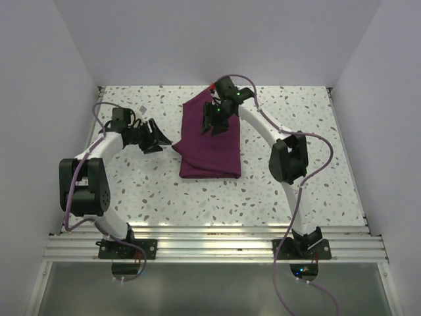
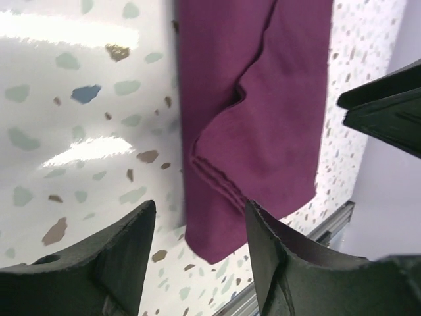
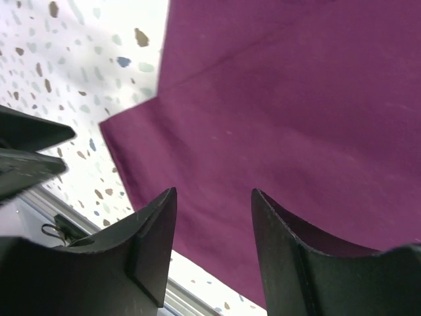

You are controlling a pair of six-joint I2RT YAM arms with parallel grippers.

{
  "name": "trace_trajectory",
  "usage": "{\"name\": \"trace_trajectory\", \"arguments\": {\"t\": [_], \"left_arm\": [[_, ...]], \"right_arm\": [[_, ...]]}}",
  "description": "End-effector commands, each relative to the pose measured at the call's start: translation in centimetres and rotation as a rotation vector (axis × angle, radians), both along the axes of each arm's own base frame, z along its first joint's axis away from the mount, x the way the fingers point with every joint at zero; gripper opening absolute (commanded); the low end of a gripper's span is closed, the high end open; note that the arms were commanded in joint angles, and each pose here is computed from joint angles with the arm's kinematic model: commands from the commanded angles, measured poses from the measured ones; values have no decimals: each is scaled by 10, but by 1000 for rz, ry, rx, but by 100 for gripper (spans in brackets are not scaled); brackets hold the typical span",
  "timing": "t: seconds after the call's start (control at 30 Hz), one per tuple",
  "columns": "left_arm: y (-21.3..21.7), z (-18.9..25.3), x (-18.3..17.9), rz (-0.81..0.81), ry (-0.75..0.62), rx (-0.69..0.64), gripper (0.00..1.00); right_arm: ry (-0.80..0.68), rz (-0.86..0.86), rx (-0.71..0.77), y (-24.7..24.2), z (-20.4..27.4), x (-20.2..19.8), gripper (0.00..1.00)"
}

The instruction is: Prepare the surgical pack

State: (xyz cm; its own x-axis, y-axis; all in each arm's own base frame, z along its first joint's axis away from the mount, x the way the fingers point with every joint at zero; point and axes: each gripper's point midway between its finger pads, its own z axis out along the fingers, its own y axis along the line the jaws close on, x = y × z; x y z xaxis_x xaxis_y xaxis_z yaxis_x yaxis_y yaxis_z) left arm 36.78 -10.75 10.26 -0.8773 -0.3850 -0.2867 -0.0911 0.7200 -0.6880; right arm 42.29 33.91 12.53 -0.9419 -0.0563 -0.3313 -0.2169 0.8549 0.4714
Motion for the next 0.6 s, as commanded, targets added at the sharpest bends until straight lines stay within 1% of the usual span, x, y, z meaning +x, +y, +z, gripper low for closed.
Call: {"name": "trace_trajectory", "arguments": {"t": [0.0,0.07,0.2,0.23,0.3,0.5,0.57], "left_arm": [[-11,31,30,-13,-107,-103,58],[-12,31,35,0,-91,-114,59],[-13,13,43,8,-24,-112,64],[-14,13,45,6,-24,-115,64],[-16,3,45,3,13,-111,64],[-20,-10,50,-2,49,-107,63],[-35,-8,49,-32,46,-136,62]], "right_arm": [[-24,63,23,-5,28,-18,50],[-14,62,25,-6,27,-19,49],[-15,60,34,-9,28,-17,49],[-15,61,36,-9,28,-17,49],[-14,55,34,-11,27,-16,49],[8,67,69,-5,24,-19,48],[23,68,86,-2,22,-20,47]]}}
